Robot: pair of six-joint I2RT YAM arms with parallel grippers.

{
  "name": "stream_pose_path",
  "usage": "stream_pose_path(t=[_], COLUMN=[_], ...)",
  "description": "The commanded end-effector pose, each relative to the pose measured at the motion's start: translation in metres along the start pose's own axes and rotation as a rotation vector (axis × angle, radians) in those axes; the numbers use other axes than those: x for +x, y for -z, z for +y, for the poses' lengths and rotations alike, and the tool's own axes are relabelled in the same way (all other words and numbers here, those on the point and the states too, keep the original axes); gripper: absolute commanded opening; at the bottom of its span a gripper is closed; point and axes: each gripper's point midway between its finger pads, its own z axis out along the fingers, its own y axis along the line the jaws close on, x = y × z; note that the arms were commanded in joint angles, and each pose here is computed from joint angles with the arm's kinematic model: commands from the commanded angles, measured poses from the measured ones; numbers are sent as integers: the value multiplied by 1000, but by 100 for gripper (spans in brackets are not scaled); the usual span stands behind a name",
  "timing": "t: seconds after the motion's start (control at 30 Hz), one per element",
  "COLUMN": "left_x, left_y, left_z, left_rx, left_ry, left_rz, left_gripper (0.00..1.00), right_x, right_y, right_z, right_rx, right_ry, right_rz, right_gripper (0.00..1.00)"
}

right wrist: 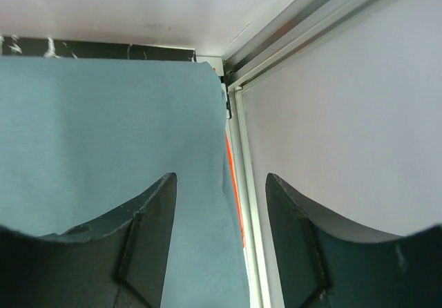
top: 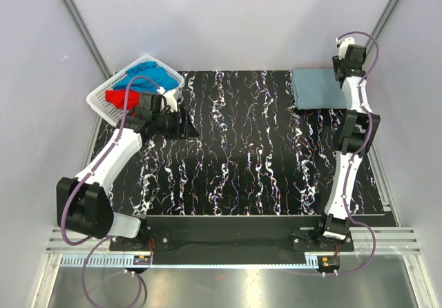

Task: Fold and stack the t-shirts
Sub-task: Neatly place the folded tshirt to the corner, then reset both grippers

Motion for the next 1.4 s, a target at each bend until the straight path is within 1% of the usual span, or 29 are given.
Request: stream_pose_path(t=[0.0, 0.07, 0.1, 0.13, 0.17, 0.2, 0.23, 0.27, 0.3, 0.33, 0.37, 0.4, 0.43, 0.47, 0.5, 0.53, 0.57, 0.6, 0.63, 0.67, 0.7, 0.73, 0.8, 0.83, 0.97, 1.07, 1.2, 1.27, 1.37], left_x=[-8, -14, -21, -27, -34, -45, -52, -60, -69, -72, -77, -81, -83, -85, -87, -89, -88, -90, -92, -89, -90, -88, -81, -79, -56, -38, -29, -28, -29], left_y=[5, 11, 14, 21, 27, 33, 44, 51, 59, 70, 77, 84, 92, 95, 99, 106, 107, 111, 118, 117, 121, 121, 116, 114, 103, 103, 117, 120, 129], left_z=[-4, -12, -17, -26, -33, -44, -54, -63, -72, -82, -88, -94, -98, -99, -100, -101, -99, -97, -97, -92, -92, -91, -86, -83, -71, -70, -77, -77, -84], left_rx=[18, 42, 59, 86, 107, 145, 172, 196, 226, 256, 272, 285, 289, 286, 284, 279, 270, 260, 247, 239, 238, 238, 232, 222, 190, 209, 237, 231, 245], left_ry=[-37, -57, -71, -90, -90, -115, -127, -145, -174, -194, -207, -225, -233, -222, -217, -208, -193, -182, -176, -148, -143, -131, -116, -113, -135, -150, -172, -159, -166], left_rz=[-38, -64, -95, -128, -159, -204, -244, -277, -322, -350, -374, -397, -422, -437, -457, -484, -493, -514, -550, -556, -574, -575, -542, -528, -427, -399, -445, -460, -472], left_gripper=[64, 64, 64, 64, 64, 64, 64, 64, 65, 65, 66, 66, 67, 67, 68, 69, 75, 83, 89, 99, 99, 99, 99, 99, 99, 99, 99, 99, 99], right_x=[-76, -91, -91, -110, -118, -116, -137, -142, -129, -144, -144, -117, -126, -120, -98, -102, -95, -81, -79, -77, -66, -67, -55, -55, -30, -6, 3, -2, -1], right_y=[55, 77, 91, 116, 133, 152, 188, 208, 224, 265, 286, 291, 330, 344, 347, 375, 383, 391, 406, 422, 426, 441, 449, 460, 469, 466, 468, 475, 477], right_z=[-36, -44, -44, -49, -49, -39, -42, -39, -15, -15, 5, 31, 31, 43, 68, 62, 65, 74, 73, 83, 91, 91, 102, 100, 112, 116, 123, 125, 127], right_rx=[61, 59, 43, 36, 17, -51, -91, -134, -240, -305, -421, -488, -546, -594, -624, -616, -615, -641, -657, -728, -760, -781, -830, -840, -863, -820, -848, -891, -905], right_ry=[-140, -207, -231, -312, -355, -388, -495, -560, -616, -711, -754, -791, -836, -838, -825, -832, -846, -859, -873, -870, -872, -894, -923, -923, -926, -898, -888, -895, -891], right_rz=[-148, -153, -115, -138, -139, -100, -132, -125, -52, -78, -58, 39, 5, 14, 60, 17, 31, 84, 86, 103, 132, 112, 120, 94, 132, 198, 215, 182, 170], right_gripper=[61, 61, 65, 69, 76, 94, 100, 100, 100, 100, 99, 100, 100, 100, 100, 100, 100, 100, 100, 100, 100, 100, 100, 100, 100, 100, 100, 100, 100])
